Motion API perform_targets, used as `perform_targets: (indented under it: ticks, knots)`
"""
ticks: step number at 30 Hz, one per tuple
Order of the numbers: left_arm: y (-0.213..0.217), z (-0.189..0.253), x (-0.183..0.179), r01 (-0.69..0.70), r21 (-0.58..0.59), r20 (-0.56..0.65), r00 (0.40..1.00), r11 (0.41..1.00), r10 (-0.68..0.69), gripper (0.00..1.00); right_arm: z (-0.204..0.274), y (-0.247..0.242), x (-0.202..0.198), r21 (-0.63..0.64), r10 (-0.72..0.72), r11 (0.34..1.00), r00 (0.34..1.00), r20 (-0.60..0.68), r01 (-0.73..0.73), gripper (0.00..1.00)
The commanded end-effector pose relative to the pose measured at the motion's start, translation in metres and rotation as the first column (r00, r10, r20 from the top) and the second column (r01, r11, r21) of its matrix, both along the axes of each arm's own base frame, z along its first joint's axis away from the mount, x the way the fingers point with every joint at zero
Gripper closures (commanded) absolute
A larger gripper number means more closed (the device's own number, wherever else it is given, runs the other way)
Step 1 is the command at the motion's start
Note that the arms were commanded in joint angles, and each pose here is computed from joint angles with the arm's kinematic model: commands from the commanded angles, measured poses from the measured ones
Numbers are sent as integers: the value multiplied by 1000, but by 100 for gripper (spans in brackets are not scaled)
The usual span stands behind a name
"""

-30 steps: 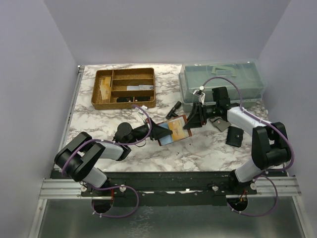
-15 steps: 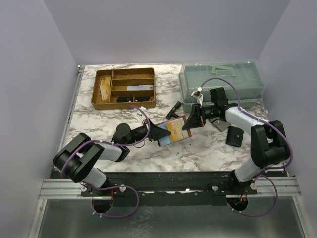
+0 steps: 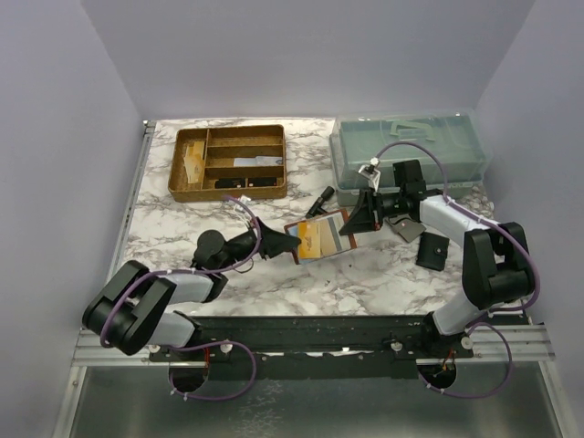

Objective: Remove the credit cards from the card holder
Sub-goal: Remove the credit card from the card holder.

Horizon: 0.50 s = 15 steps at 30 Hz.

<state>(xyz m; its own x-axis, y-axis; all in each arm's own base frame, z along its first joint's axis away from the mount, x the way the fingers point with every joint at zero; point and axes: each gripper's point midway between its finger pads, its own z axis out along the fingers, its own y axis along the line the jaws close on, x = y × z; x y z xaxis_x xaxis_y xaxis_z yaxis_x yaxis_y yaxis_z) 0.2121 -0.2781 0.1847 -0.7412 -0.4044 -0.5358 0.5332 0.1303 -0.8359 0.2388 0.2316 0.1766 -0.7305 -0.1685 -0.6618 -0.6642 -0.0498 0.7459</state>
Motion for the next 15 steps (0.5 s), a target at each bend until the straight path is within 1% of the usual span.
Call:
perform_targets:
  ticks: [1,11,15]
  knots:
    - [16,0,-7,-3,18,16,1000,1000,3,100,11,-10,9,20,-33,999,999,30,32,100]
    - [34,4,-13,-41,42,26,999,998,40,100,2,-11,17,-27,-80,996,996,47,81,100]
    - [44,3,-11,-76,77,22,997,994,74,100,-1,-12,19,-35,-87,995,995,44,89,100]
